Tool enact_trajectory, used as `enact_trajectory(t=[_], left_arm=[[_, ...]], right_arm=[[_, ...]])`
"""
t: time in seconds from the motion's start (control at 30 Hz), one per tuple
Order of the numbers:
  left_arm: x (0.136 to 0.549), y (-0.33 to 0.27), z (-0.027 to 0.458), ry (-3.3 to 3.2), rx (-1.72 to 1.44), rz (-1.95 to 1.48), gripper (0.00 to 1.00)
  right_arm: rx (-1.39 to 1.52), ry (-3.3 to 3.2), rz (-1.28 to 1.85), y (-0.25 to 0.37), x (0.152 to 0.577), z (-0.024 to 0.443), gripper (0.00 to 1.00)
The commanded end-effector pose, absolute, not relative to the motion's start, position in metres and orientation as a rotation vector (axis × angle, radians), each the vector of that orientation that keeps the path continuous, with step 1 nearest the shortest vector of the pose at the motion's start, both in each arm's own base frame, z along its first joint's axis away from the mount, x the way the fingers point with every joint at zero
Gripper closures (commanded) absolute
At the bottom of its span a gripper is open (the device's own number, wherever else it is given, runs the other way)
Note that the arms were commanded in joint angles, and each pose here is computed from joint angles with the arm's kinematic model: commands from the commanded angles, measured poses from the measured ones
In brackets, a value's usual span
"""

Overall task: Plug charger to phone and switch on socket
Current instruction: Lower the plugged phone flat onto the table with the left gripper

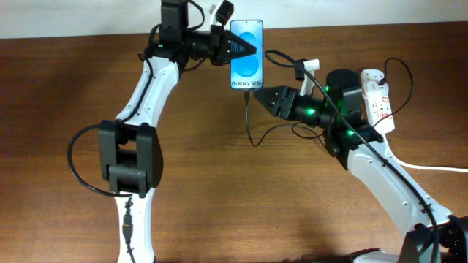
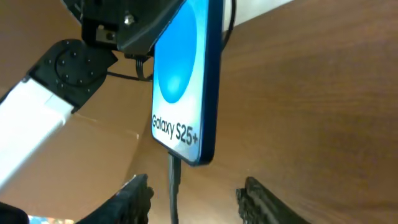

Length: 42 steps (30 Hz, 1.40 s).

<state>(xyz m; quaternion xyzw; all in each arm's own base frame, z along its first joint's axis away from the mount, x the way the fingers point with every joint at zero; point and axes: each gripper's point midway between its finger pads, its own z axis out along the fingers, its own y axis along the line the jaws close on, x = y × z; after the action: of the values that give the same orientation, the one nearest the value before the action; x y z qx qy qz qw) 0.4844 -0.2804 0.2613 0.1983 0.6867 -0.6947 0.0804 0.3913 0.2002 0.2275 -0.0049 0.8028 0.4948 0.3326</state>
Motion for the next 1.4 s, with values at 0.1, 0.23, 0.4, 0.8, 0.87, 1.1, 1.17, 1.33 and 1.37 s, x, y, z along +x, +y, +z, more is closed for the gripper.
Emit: enact_trajectory(t=[0.1,0.23,0.4,0.8,0.87,1.1,1.17,1.33,1.37], left_arm=[[0.496,-0.269,0.165,2.286,0.334,-1.827,1.0],[0.485,-0.26,0.108,2.571,0.217,-1.51,1.0],[0.465,-0.228,0.058,2.826,0.252,-1.085,1.0],[0.468,-0.201,0.023,2.947,0.119,-0.806,1.0],[0.469,-0.199,0.022,2.95,0.117,-0.786,0.92],[0.465,-0.187,0.015,2.992,0.097,-0.676,0.76],[0.465,-0.187,0.015,2.993,0.096,-0.676,0.7],[0.468,-0.167,0.008,3.014,0.077,-0.489,0.62],[0.467,-0.164,0.007,3.02,0.074,-0.464,0.62]], right_arm=[[-0.02,2.126,1.204,0.181,0.394,0.224,0.35],[-0.033,2.147,1.184,0.179,0.392,0.218,0.34],[-0.021,2.21,1.176,0.178,0.384,0.205,0.3],[0.087,2.346,1.107,0.168,0.374,0.178,0.23],[0.09,2.353,1.107,0.167,0.373,0.177,0.23],[0.09,2.354,1.107,0.167,0.373,0.177,0.23],[0.09,2.354,1.106,0.167,0.373,0.177,0.22],[0.072,2.35,1.099,0.167,0.374,0.177,0.22],[0.072,2.35,1.099,0.167,0.374,0.177,0.22]])
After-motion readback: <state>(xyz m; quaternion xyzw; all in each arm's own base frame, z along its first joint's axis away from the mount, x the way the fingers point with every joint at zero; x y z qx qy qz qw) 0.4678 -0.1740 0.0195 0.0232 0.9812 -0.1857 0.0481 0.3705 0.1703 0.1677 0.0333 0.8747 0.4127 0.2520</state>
